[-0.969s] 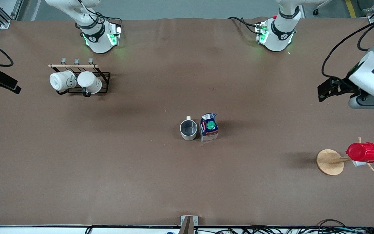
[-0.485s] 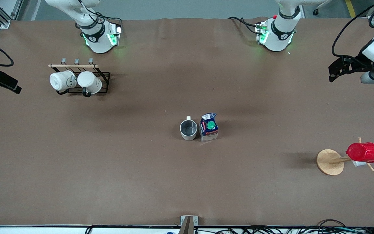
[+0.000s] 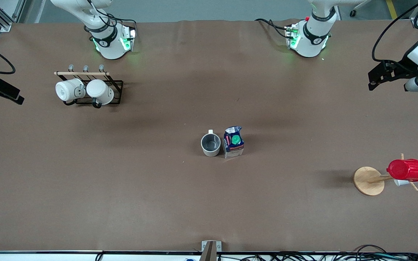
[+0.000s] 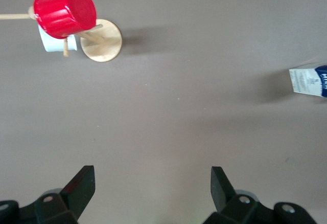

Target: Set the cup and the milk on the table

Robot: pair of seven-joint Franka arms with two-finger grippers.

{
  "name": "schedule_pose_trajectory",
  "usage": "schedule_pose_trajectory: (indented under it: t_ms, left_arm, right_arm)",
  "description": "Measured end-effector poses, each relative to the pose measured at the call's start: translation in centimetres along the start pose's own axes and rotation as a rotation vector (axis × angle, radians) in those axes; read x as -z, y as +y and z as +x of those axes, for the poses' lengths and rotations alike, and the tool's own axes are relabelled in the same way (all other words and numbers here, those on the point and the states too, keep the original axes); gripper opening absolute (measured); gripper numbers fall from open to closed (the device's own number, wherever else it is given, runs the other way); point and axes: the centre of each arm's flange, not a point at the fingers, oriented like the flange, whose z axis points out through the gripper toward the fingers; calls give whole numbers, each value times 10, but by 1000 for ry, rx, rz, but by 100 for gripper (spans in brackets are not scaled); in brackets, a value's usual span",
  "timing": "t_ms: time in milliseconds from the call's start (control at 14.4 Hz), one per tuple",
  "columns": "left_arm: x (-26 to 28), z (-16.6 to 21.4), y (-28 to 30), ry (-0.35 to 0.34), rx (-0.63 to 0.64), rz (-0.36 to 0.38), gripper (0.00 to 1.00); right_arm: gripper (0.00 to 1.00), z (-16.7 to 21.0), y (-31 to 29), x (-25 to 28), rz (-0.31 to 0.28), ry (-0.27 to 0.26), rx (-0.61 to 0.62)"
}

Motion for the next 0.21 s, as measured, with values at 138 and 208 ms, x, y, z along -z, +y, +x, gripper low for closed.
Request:
schedule_pose_trajectory:
  t_ms: [138, 208]
  left_arm:
    - [-1, -1, 4, -10, 20, -34, 100]
    - [-1, -1, 4, -13, 28, -39, 100]
  right_arm:
    - [100, -1, 0, 0, -1, -6, 5]
    - [100, -1, 0, -1, -1, -11, 16]
